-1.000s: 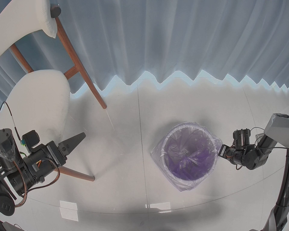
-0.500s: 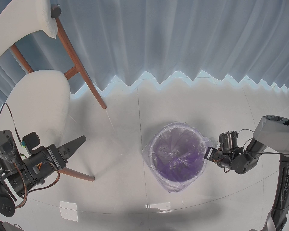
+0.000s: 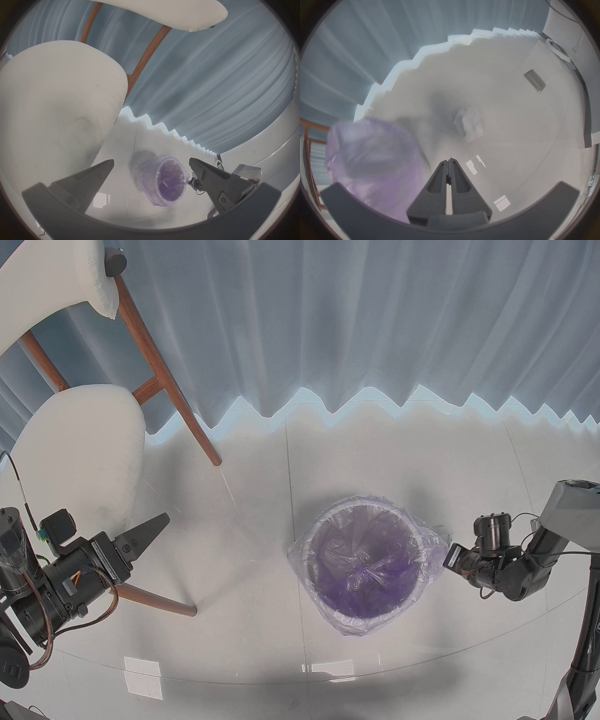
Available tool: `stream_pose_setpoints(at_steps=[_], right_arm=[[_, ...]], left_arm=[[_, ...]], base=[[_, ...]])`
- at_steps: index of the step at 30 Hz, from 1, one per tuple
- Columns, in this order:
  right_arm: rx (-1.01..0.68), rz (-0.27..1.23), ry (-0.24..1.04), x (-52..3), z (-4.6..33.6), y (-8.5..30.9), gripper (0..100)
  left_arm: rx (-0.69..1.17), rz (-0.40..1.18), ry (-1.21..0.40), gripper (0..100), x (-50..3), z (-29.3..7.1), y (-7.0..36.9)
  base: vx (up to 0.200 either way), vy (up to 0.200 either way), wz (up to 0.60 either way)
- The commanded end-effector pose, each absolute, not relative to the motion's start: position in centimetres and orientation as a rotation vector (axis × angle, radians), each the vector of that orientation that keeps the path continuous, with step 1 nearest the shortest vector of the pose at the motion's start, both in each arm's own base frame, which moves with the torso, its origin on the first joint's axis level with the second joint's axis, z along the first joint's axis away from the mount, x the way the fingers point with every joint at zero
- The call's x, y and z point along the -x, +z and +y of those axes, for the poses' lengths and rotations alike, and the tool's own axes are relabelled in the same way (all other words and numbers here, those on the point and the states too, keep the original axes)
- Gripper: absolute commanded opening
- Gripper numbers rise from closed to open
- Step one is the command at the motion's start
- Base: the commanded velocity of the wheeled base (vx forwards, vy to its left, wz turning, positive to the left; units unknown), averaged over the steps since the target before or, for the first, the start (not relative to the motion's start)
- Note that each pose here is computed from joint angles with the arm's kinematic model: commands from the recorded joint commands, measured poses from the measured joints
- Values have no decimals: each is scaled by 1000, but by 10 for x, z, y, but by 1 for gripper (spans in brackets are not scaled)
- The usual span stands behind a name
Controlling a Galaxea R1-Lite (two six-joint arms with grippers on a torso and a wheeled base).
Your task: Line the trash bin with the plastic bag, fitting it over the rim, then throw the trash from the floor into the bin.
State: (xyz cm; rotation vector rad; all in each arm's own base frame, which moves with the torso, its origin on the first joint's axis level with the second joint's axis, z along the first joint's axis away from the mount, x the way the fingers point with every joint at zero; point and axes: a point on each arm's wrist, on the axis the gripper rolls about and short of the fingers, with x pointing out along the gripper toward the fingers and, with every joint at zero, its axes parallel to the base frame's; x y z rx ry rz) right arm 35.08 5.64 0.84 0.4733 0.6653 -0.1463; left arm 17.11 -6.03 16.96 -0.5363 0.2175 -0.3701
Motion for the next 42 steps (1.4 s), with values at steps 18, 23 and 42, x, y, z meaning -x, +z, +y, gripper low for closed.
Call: stream_pose_setpoints(at_steps=[18,23,42], right_arm=[[-471,608,-227,-341,-28,32,100],[-443,652,-215,-336,-12,21,100],[-267,577,-174,-420,-2,-70,100]], left_arm=[[388,175,-336,100,-157,-39,162],[387,178,-329,100,-156,-38,161],[387,187,-319,100,-158,-37,159]], base=[[0,0,0],[0,0,0],[0,0,0]])
